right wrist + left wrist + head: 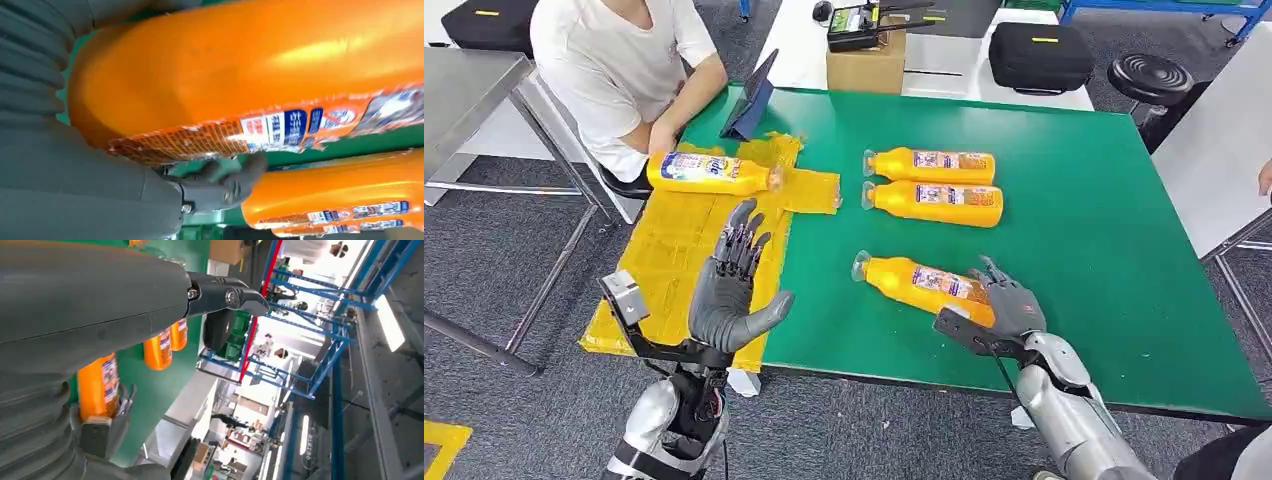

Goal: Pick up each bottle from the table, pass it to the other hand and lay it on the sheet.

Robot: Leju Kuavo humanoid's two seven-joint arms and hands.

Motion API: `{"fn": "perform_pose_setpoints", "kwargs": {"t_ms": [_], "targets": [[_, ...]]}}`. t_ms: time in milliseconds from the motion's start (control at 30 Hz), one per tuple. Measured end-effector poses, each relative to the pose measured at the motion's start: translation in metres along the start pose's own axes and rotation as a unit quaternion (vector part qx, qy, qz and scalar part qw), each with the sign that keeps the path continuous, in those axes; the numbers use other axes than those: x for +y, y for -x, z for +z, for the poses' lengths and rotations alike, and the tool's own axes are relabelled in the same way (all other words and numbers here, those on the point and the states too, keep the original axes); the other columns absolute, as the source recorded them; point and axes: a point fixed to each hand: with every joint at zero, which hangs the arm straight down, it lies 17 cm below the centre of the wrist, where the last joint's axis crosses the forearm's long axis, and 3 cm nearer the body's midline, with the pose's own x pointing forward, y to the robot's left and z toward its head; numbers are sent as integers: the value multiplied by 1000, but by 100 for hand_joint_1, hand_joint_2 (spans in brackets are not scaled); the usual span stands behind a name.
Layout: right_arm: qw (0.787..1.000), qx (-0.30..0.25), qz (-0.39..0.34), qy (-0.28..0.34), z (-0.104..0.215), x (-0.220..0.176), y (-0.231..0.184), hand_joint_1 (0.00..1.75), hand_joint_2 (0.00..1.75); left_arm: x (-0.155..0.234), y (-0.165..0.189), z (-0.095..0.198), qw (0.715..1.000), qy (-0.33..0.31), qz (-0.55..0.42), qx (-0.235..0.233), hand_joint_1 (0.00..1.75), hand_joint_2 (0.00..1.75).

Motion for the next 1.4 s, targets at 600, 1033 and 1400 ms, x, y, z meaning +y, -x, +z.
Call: {"fn": "perform_pose_setpoints", "kwargs": {"t_ms": [600,1033,1400], "targets": [[997,-28,-68,-14,12,18,-4,175,175,10,28,6,999,-8,-8,47,0,175],[915,-150,-353,123,69,-1,-96,175,175,29,60,40,973,-63,-221,20,0,175],[841,-211,-425,261,105,-86,-145,175,175,-16,114,72,989,21,-78,123,0,175]]}}
